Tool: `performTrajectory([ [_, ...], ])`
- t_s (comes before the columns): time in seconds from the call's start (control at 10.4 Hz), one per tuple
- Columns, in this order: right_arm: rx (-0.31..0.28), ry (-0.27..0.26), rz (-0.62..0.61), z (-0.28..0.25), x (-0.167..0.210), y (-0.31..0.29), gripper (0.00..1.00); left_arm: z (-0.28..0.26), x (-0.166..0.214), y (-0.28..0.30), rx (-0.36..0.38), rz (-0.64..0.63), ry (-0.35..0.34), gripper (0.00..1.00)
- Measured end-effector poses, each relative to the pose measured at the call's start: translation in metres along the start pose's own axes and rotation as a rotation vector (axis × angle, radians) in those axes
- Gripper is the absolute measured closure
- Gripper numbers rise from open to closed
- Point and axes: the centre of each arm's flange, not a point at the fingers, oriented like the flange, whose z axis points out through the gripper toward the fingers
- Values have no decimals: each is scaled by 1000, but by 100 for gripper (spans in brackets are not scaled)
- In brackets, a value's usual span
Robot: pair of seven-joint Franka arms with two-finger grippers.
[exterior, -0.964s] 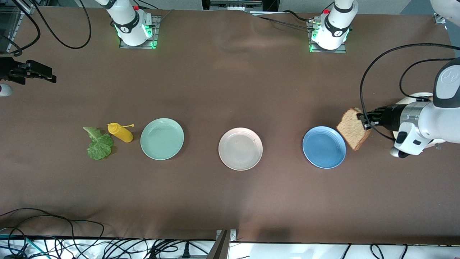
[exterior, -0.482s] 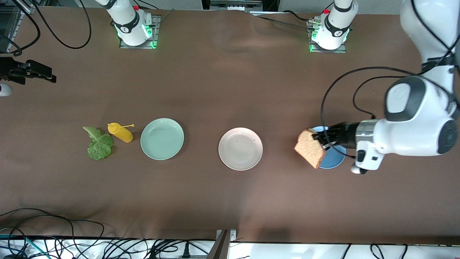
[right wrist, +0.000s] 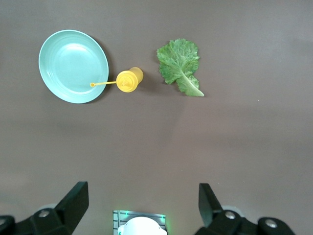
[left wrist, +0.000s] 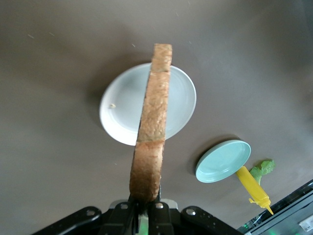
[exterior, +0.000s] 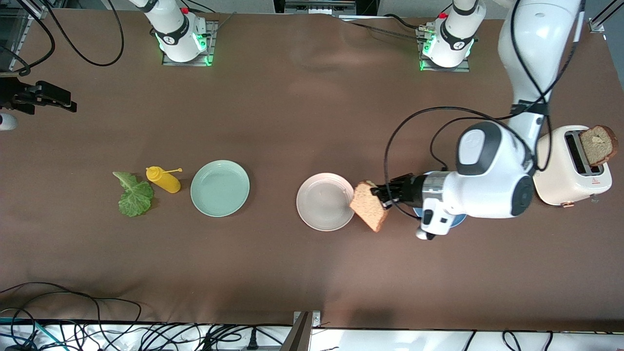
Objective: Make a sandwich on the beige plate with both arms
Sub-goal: 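Carry the bread slice over the beige plate with the left gripper, then lower the bread onto the beige plate and open the left gripper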
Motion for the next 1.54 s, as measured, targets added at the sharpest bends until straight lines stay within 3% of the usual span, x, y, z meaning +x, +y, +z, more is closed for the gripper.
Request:
performTrajectory([
  [0.39, 0, 0, -1, 0, 0, -1, 0, 77, -18, 23, -45, 17, 22, 91],
  [0.67, 0, 0, -1, 0, 0, -1, 0, 116, -13, 19, -40, -19, -24, 91],
  [1.25, 0, 0, 2, 0, 0, 1, 0, 150, -12, 13, -11, -34, -55, 91],
  [1.54, 0, 0, 4, 0, 0, 2, 0, 156, -6, 14, -35, -40, -29, 91],
])
